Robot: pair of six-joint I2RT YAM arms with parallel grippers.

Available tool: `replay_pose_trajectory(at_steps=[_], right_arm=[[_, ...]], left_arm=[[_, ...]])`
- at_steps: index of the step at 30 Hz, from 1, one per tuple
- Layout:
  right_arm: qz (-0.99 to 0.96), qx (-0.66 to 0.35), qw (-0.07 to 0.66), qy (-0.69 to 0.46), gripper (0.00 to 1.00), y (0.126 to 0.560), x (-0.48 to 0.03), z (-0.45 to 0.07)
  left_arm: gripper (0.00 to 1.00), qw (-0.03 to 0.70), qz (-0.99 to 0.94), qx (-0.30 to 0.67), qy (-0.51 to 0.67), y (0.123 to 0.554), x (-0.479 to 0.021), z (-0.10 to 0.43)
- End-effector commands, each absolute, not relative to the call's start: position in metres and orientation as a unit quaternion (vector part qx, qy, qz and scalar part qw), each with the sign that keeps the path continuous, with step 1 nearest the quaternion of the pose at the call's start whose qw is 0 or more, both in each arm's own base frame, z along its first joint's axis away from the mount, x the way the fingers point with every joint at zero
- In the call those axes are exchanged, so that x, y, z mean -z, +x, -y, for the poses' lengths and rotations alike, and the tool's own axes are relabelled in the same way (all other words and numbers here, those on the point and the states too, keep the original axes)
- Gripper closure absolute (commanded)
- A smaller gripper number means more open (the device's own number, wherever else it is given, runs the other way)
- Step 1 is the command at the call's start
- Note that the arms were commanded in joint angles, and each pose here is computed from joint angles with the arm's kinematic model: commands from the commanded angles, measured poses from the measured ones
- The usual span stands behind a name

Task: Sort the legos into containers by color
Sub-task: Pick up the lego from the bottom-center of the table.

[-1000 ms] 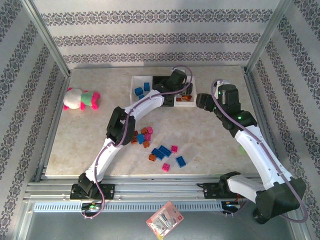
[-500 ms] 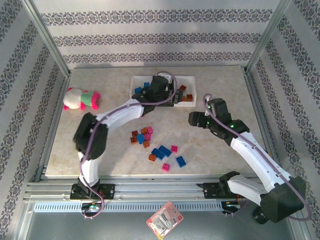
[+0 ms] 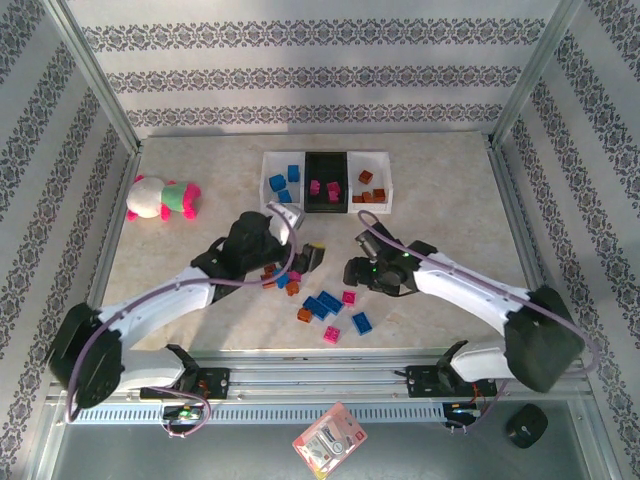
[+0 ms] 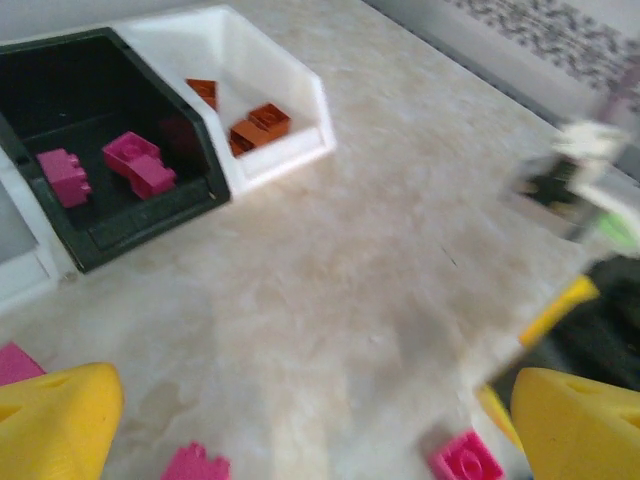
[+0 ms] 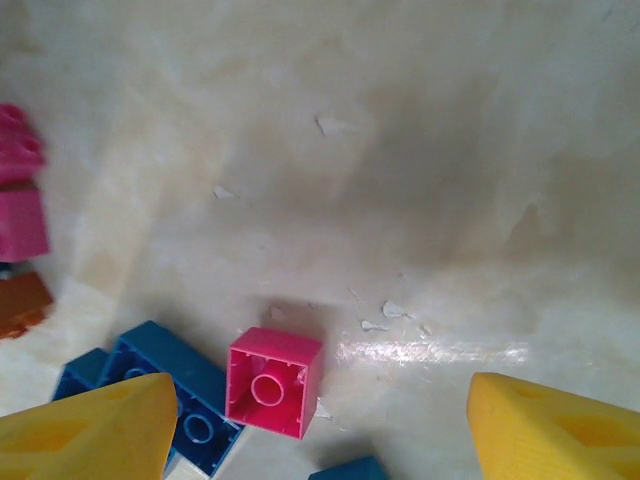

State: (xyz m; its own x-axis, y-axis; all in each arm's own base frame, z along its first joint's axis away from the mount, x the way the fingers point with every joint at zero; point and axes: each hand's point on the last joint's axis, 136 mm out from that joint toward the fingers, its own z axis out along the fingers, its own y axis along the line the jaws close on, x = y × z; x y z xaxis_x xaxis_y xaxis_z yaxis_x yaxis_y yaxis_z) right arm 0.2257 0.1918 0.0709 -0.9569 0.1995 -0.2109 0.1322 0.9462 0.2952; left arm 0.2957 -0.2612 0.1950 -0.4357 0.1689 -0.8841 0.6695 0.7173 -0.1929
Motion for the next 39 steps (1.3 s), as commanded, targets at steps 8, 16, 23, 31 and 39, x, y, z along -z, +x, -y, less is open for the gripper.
replay_pose_trajectory(at_steps=[8, 16, 23, 31, 39], right_arm=[[-0.987, -0.111, 0.024, 0.111, 0.29, 0.220, -0.041, -0.220], [-0.991, -0.091, -0.038, 0.095, 0.43, 0.207, -0.021, -0.226], [-0.992, -0.083, -0.038, 0.092, 0.63, 0.207, -0.022, -0.226], [-0.992, -0.091, 0.056, 0.070, 0.70, 0.248, -0.064, -0.235], [-0.962, -0.100, 0.250, 0.046, 0.70, 0.363, -0.133, -0.244]], left_arm=[[0.01, 0.467, -0.745, 0.289, 0.378, 0.234, -0.195, 0.248], [0.01, 0.479, -0.740, 0.272, 0.386, 0.231, -0.188, 0.241], [0.01, 0.477, -0.738, 0.274, 0.390, 0.229, -0.186, 0.241], [0.01, 0.478, -0.743, 0.265, 0.386, 0.232, -0.187, 0.239], [0.01, 0.480, -0.762, 0.261, 0.347, 0.238, -0.192, 0.233]])
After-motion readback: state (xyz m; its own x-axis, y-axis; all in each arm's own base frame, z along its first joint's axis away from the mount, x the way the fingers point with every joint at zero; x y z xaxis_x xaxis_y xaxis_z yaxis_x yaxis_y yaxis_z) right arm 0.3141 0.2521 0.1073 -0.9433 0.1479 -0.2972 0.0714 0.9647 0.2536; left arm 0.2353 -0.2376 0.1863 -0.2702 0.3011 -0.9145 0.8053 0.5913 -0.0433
